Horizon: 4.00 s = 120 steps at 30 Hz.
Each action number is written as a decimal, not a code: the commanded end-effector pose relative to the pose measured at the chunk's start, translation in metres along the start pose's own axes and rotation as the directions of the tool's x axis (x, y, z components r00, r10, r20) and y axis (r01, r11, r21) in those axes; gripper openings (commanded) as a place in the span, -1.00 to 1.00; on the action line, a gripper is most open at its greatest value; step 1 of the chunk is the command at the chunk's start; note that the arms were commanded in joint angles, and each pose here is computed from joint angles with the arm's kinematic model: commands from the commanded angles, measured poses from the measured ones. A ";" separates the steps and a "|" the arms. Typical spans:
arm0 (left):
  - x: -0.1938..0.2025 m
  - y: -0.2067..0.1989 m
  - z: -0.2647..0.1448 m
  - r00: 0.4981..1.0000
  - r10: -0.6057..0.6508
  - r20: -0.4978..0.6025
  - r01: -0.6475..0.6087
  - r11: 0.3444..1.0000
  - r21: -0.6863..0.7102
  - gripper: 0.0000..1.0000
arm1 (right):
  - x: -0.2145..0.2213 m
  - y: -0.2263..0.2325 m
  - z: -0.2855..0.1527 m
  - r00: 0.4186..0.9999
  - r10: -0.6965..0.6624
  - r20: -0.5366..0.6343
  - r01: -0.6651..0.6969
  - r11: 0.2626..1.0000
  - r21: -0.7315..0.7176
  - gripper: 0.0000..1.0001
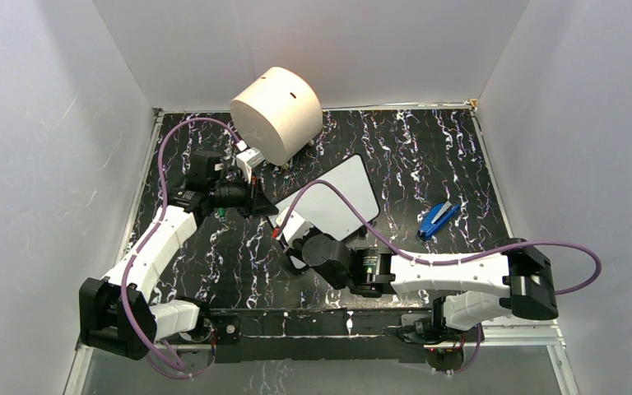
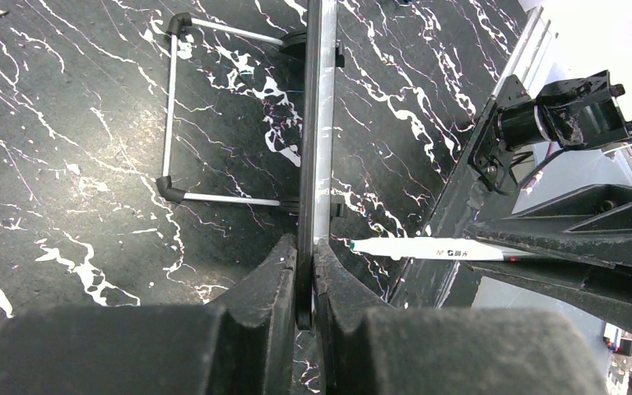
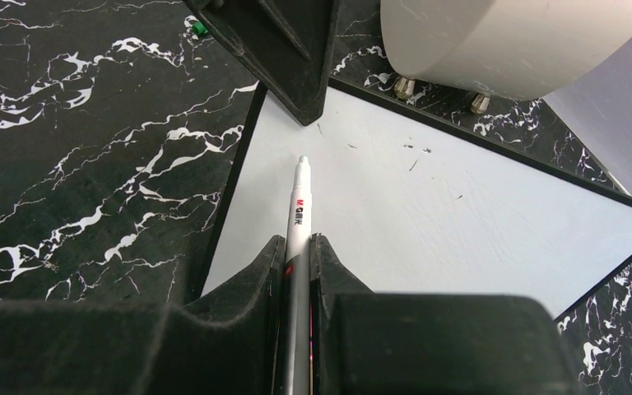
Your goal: Write a sentence on the whiteboard
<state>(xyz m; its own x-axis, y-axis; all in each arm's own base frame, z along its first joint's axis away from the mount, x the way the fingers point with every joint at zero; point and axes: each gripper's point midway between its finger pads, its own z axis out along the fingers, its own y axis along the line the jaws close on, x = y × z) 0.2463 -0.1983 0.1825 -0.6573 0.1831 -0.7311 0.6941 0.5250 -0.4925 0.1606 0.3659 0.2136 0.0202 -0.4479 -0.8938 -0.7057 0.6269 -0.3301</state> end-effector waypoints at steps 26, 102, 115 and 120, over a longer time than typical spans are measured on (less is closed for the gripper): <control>0.010 0.008 0.000 1.000 0.013 -0.026 -0.014 0.999 -0.046 -1.00 | -0.040 0.001 0.009 0.996 0.038 0.080 -0.040 0.999 0.025 -1.00; 0.011 0.011 0.002 0.999 0.004 -0.038 -0.006 0.999 -0.048 -1.00 | -0.018 0.015 0.023 0.996 -0.066 -0.058 0.068 0.997 0.023 -1.00; 0.011 0.011 0.002 0.999 0.004 -0.038 -0.006 0.999 -0.048 -1.00 | 0.001 0.030 0.018 0.990 -0.050 -0.130 0.043 0.997 -0.057 -1.00; 0.011 0.011 0.002 0.999 0.005 -0.039 -0.007 0.999 -0.051 -1.00 | 0.005 0.033 0.018 0.987 -0.057 -0.148 0.049 0.997 -0.062 -1.00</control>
<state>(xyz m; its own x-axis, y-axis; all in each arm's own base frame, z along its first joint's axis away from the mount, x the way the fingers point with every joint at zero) 0.2490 -0.1973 0.1798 -0.6567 0.1863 -0.7308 0.6910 0.5368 -0.4841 0.1534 0.3851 0.1869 -0.0255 -0.5982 -0.8009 -0.7353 0.5541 -0.3904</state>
